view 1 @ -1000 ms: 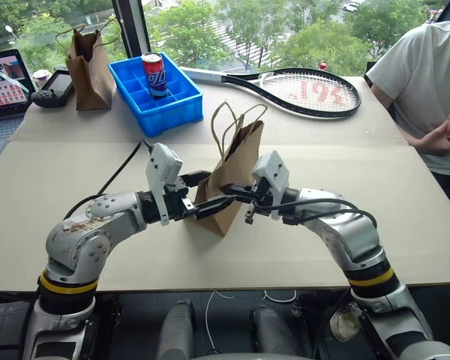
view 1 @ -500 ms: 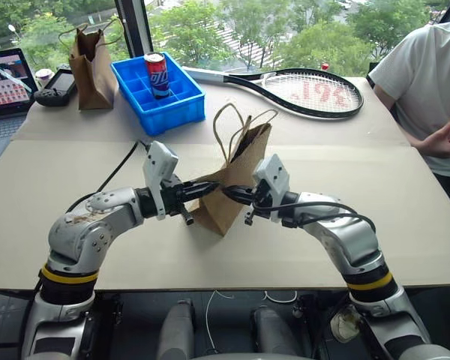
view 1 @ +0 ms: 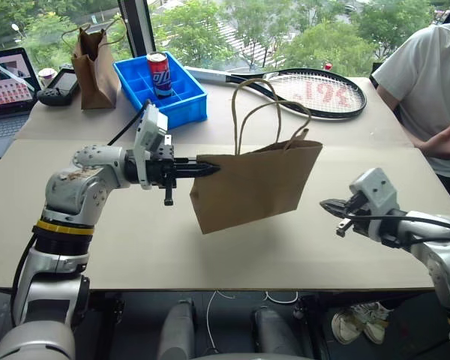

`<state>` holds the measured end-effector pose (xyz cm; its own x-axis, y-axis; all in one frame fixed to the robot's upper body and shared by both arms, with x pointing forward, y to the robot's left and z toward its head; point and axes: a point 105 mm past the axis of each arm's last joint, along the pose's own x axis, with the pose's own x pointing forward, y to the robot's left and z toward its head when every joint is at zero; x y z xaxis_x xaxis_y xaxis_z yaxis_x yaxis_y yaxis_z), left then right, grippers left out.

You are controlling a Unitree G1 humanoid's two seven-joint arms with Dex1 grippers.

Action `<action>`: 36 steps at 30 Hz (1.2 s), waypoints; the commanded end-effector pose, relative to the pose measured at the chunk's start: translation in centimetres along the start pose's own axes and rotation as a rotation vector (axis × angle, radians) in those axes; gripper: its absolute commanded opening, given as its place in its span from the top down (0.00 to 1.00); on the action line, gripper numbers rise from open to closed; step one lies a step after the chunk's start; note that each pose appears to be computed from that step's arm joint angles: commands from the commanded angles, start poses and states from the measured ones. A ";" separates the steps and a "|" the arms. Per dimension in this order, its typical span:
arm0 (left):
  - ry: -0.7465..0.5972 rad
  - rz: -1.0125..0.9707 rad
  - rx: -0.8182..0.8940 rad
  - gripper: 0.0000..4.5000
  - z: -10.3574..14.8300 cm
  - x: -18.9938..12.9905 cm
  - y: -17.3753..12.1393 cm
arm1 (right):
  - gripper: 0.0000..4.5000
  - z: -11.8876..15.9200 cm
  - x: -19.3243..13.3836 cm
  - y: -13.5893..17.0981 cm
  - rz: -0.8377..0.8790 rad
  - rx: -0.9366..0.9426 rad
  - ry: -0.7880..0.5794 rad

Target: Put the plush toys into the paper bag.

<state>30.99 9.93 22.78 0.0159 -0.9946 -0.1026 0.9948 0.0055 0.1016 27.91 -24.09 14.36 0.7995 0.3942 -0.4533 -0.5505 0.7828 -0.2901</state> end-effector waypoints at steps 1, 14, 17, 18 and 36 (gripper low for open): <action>0.015 -0.135 0.088 0.98 0.7 0.1 -0.3 | 1.00 0.5 -3.0 -2.3 -0.115 -0.051 -0.009; 0.043 -0.189 -0.004 0.84 -2.4 -0.2 0.6 | 1.00 1.5 -4.1 -2.2 -0.122 -0.053 -0.020; 0.034 -0.171 -0.019 0.61 -2.0 -1.1 0.4 | 1.00 1.7 -3.9 -1.8 -0.081 -0.049 -0.030; 0.033 -0.159 -0.023 0.54 -1.8 -1.5 0.3 | 1.00 1.8 -3.9 -1.6 -0.065 -0.045 -0.037; 0.104 0.522 -0.284 0.00 -6.1 -12.8 -3.7 | 0.76 0.8 -5.2 2.7 0.253 0.116 -0.261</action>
<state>27.92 22.66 17.23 0.4411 -0.8759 -0.1957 0.8713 0.4702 -0.1406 22.75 -23.73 15.61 0.6741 0.6668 -0.3178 -0.7150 0.6971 -0.0542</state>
